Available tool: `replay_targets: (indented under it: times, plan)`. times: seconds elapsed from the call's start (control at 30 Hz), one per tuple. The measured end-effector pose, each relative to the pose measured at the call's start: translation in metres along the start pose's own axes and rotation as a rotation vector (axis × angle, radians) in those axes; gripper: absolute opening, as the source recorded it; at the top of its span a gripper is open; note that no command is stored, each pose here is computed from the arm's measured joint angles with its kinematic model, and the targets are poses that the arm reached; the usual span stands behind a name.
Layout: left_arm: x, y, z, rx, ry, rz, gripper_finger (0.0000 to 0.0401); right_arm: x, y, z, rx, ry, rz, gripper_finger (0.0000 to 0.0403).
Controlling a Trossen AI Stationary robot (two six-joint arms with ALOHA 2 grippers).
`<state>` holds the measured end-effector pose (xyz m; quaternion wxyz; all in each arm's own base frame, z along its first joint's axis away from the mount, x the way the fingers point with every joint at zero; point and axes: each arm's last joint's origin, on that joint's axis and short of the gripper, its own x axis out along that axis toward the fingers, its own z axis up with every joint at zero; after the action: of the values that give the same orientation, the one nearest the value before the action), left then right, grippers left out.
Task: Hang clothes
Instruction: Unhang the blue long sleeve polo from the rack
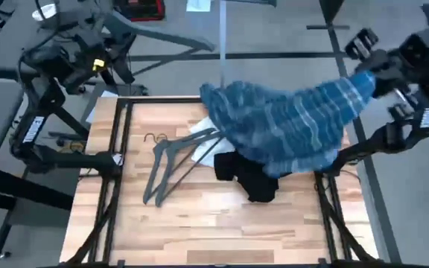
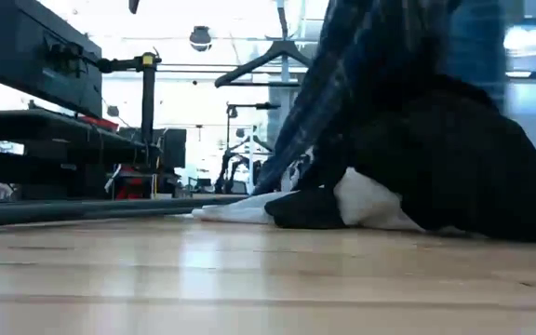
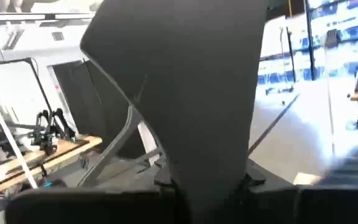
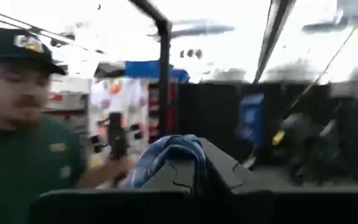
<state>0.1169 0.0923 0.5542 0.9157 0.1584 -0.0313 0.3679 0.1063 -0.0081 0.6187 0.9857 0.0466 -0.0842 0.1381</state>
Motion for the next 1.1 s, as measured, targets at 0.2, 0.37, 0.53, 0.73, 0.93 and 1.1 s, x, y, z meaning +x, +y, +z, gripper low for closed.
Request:
replay_targets:
  times: [0.2,0.37,0.53,0.73,0.93,1.1]
  plan:
    - [0.006,-0.004,-0.015,-0.052,0.138,-0.013,0.0039,0.016,-0.035,-0.078,0.176,0.616,-0.595,0.0]
    - [0.017,-0.01,-0.036,-0.095,0.333,0.014,0.0039,0.027,-0.064,-0.141,0.238,0.916,-0.921,0.0]
    - [0.028,-0.021,-0.061,-0.124,0.561,0.009,0.0039,0.046,-0.093,-0.202,0.384,0.9,-1.004,0.0008]
    - [0.037,-0.037,-0.078,-0.119,0.719,0.014,0.0039,0.051,-0.109,-0.276,0.605,0.974,-0.957,0.008]
    - [0.031,-0.04,-0.081,-0.171,0.781,0.047,0.0039,0.044,-0.097,-0.314,0.638,1.163,-0.946,0.0154]
    - [0.025,-0.05,-0.098,-0.201,0.898,0.145,0.0039,0.049,-0.089,-0.309,0.582,1.166,-0.873,0.0178]
